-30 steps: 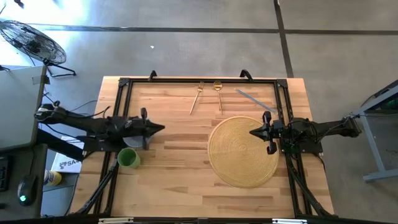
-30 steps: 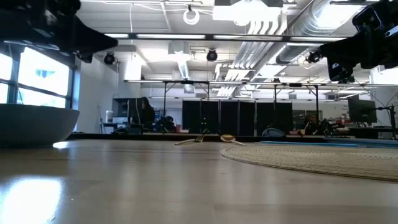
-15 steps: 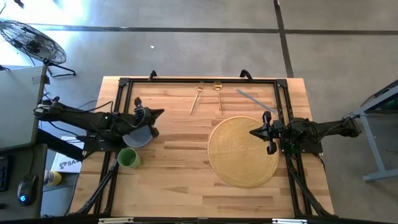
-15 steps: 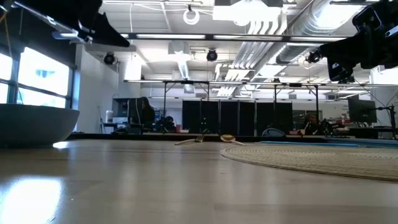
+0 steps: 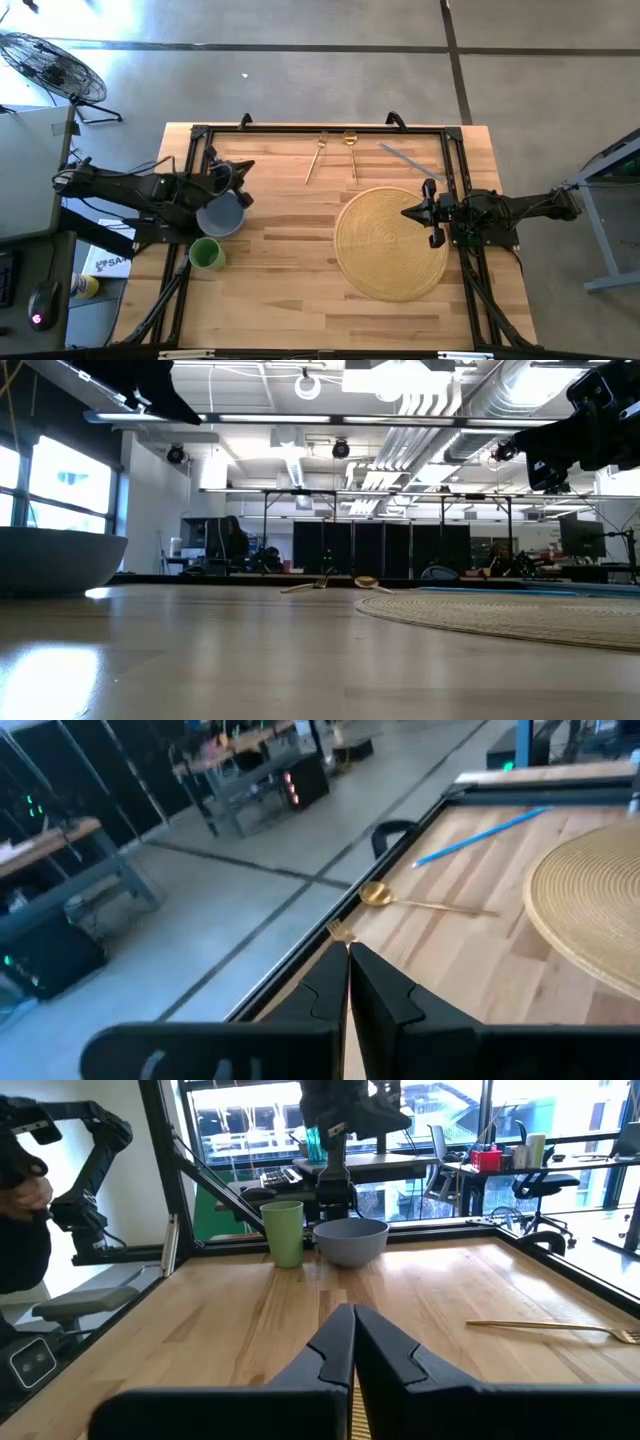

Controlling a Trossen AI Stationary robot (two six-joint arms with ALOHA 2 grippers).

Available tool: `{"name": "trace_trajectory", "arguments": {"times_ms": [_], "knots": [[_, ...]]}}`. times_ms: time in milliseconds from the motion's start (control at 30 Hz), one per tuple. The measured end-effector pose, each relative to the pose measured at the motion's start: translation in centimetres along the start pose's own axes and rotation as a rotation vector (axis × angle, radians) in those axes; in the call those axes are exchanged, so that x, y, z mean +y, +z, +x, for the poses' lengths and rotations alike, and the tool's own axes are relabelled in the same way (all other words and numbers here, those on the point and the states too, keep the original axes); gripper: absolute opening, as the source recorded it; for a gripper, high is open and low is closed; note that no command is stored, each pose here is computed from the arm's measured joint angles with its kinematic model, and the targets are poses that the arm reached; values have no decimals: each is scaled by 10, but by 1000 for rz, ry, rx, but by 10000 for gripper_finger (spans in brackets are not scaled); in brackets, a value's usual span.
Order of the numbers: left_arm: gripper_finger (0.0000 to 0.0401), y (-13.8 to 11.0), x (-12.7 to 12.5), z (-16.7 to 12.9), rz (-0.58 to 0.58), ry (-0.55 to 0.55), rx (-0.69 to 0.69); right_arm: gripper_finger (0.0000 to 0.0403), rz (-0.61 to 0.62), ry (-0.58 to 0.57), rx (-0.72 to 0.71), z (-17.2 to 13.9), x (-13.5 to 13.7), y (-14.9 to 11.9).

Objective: Pick & Place Utensil
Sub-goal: Put the blue bowl on the center of the brown table mat

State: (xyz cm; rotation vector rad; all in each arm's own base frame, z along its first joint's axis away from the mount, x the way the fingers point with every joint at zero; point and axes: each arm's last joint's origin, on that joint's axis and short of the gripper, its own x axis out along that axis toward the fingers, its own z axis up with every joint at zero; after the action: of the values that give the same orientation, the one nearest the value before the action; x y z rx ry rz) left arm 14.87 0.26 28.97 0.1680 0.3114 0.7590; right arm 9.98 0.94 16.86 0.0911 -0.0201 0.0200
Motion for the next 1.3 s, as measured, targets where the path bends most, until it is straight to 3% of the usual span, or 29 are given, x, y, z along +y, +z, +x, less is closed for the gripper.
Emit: {"name": "trace_trajectory", "arguments": {"times_ms": [233, 600, 767, 933, 1100, 1300], "knots": [[10, 11, 28, 6, -86, -92, 179, 5, 0, 0, 0, 0, 0, 0], [10, -18, 35, 38, -237, -304, 572, 5, 0, 0, 0, 0, 0, 0], [10, -20, 32, 51, -175, -412, 743, 2, 0, 0, 0, 0, 0, 0], [10, -12, 29, 61, 70, -488, 847, 2, 0, 0, 0, 0, 0, 0], [10, -5, 30, 71, 194, -407, 862, 4, 0, 0, 0, 0, 0, 0], [10, -9, 31, 69, 180, -375, 951, 1, 0, 0, 0, 0, 0, 0]]}}
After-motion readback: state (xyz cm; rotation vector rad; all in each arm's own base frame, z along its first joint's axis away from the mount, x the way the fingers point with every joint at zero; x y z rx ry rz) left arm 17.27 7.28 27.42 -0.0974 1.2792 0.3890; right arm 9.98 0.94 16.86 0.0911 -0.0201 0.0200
